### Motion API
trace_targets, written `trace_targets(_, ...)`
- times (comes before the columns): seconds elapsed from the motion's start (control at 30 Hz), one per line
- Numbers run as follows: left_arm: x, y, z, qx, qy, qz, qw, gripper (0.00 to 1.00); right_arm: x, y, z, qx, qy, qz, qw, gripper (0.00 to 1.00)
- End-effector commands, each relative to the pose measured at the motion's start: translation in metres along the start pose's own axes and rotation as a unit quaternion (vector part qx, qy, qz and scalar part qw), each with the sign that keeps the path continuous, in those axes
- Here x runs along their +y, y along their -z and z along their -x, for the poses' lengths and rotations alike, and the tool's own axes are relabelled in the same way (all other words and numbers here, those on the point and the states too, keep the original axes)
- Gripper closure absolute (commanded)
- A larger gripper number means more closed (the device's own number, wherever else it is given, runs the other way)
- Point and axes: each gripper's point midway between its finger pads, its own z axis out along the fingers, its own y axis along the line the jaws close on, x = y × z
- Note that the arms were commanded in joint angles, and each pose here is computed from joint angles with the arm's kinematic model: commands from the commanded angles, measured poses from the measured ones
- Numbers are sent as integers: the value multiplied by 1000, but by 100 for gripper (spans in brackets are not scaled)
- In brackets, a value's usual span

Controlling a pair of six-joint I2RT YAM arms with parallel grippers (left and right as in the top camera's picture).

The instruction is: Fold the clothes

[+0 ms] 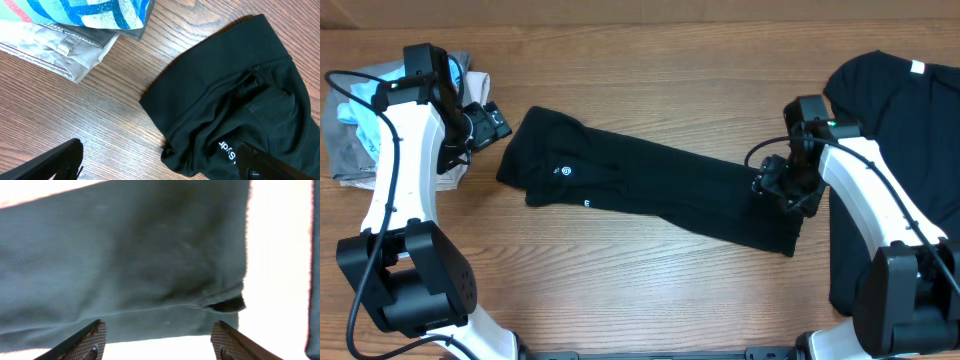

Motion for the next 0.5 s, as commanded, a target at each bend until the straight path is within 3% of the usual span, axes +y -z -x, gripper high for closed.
trace_targets(0.0,-5,6,2,-7,-4,-9,1000,0,-21,-9,-1,0,-42,-34,999,27)
trace_targets(0.27,-5,5,2,-6,-4,-9,1000,0,-43,-26,-1,10,-62,-37,997,27)
trace_targets(0.47,-5,5,2,-6,-4,-9,1000,0,-46,-37,8,5,-13,-7,1000,26)
